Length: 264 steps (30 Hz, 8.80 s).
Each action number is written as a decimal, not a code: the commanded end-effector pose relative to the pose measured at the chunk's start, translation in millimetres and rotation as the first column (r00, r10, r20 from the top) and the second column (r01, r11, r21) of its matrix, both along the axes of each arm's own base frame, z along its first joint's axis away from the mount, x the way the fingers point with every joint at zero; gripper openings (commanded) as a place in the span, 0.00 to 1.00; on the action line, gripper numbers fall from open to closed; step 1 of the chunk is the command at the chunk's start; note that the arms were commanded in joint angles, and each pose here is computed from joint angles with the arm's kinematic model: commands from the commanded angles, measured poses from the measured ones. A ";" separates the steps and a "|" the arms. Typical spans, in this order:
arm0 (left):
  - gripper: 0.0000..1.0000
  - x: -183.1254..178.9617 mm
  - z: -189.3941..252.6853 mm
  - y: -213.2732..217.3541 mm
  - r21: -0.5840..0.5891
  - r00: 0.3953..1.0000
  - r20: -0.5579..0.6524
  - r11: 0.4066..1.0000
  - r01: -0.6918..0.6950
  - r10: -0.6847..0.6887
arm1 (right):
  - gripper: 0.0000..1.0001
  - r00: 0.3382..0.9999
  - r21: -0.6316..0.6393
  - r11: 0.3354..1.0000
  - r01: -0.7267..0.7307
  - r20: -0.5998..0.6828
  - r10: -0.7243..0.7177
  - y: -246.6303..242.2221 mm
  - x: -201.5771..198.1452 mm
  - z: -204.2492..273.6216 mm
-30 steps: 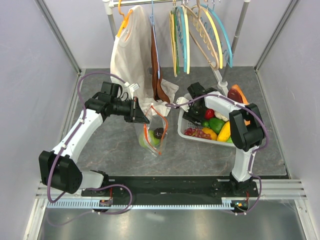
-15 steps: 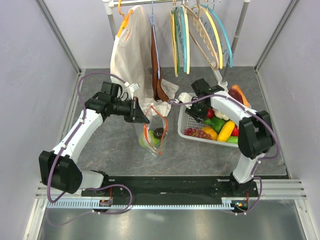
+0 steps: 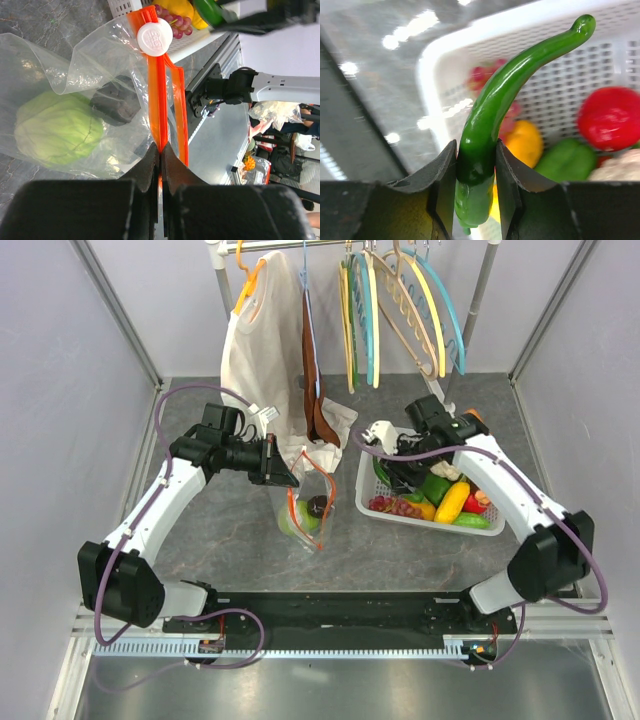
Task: Place the food in the zip-top bag and seal the zipper
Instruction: Pick up the fake vegetable from the bin, then place the fake vegetable in the zipper food storage bag, then pick up the fake fruit from the bin, then place the fake fruit in the zipper food storage bag, then pick up the fake vegetable from the bin.
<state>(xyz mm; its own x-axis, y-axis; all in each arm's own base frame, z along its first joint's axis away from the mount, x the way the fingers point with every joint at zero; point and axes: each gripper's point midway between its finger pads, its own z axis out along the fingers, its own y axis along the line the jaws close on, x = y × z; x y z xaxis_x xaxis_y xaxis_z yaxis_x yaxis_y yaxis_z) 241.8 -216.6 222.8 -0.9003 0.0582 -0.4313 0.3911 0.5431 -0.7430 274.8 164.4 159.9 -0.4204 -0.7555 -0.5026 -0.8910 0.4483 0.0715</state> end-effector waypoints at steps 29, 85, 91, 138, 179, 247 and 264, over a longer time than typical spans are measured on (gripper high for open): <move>0.02 -2.4 5.7 1.8 -0.008 1.000 -0.012 1.000 -0.022 0.022 | 0.32 0.885 0.227 0.925 -0.304 -0.291 0.363 117.5 -122.1 87.8; 0.02 -7.2 22.9 -0.5 -0.049 0.999 0.047 0.999 0.022 -0.020 | 0.91 0.989 0.089 0.992 -0.089 0.125 0.077 50.8 -72.8 89.2; 0.02 -7.6 17.4 -1.6 -0.049 1.000 0.018 0.999 0.021 -0.020 | 0.82 0.989 -0.122 0.982 0.147 -0.015 -0.150 -26.9 -51.6 14.7; 0.02 -5.6 11.2 -1.6 -0.042 1.000 0.014 0.999 0.020 -0.019 | 0.98 0.953 -0.445 0.886 0.131 0.304 0.012 -64.9 114.7 -94.1; 0.02 4.7 -1.3 11.4 0.071 0.998 -0.015 0.996 -0.052 0.053 | 0.65 0.947 0.444 0.837 -0.319 0.191 0.260 146.9 -77.2 150.3; 0.02 3.6 17.7 13.7 -0.019 1.000 -0.022 1.000 -0.022 0.021 | 0.75 0.999 -0.255 0.966 -0.028 -0.035 0.019 -25.9 17.8 -74.5; 0.02 4.9 13.7 14.3 -0.010 1.000 -0.024 1.000 -0.021 0.021 | 0.22 0.992 -0.321 0.947 -0.003 0.122 0.044 -39.7 42.2 -23.6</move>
